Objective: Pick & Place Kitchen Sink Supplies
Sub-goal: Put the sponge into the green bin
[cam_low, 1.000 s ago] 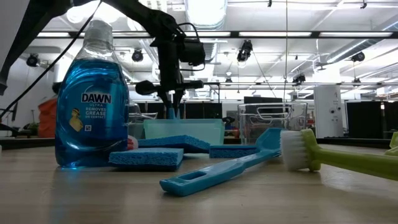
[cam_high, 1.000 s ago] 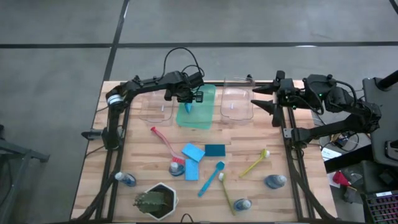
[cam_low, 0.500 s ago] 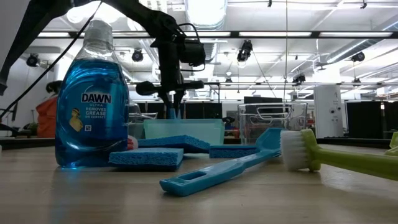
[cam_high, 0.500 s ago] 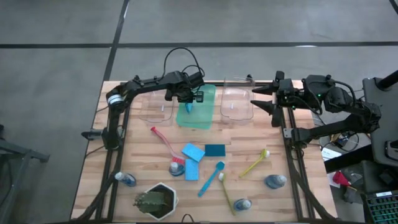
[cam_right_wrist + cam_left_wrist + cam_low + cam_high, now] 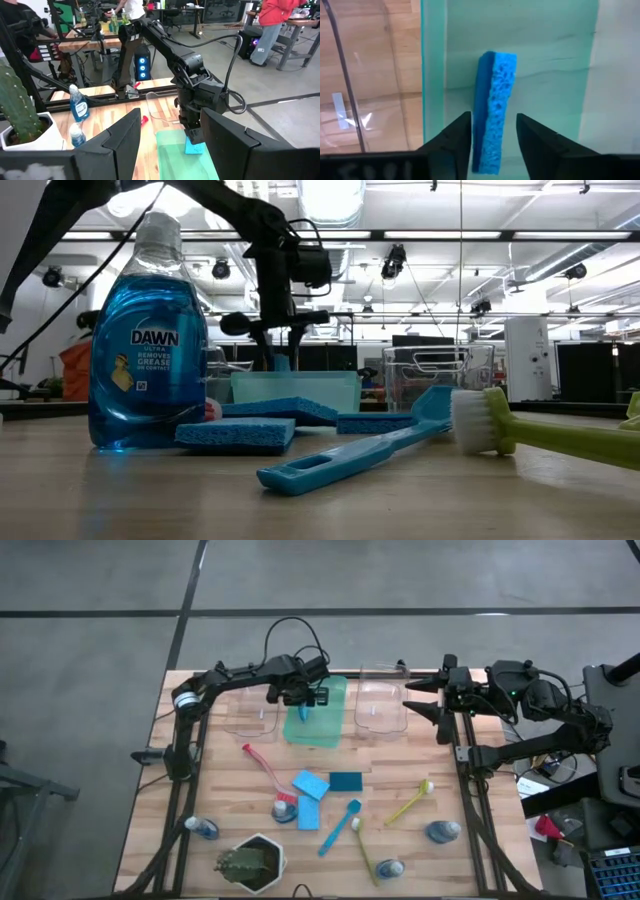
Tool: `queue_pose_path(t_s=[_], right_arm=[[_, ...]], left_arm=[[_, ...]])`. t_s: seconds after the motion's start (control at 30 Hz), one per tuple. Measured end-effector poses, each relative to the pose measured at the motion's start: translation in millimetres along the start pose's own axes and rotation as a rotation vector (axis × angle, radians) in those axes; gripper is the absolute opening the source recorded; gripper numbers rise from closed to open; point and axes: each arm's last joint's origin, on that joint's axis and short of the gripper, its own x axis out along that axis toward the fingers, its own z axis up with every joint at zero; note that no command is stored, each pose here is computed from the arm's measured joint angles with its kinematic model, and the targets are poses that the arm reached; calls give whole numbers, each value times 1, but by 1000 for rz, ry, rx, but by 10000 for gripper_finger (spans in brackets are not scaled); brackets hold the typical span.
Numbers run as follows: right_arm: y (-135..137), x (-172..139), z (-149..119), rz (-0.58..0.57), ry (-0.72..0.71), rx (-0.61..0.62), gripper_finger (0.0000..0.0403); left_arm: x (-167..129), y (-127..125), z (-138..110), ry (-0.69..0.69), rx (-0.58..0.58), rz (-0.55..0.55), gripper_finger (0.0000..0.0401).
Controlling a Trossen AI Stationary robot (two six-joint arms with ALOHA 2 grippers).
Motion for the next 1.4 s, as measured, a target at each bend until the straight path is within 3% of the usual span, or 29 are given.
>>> queue_pose_path(t_s=[0.23,0.73,1.17,1.4], right_arm=[[0,0,0,-1,0,0,203],[0,0,0,-1,1,0,203],[0,2,-2,-3,25,26,203],[1,10,-16,-19,142,131,203]], left_arm=[[-3,-2,1,-7,0,-15,181],[-14,-4,4,-10,12,-23,183],[-61,-17,11,-84,91,-58,188],[-97,-27,6,-140,153,-135,188]])
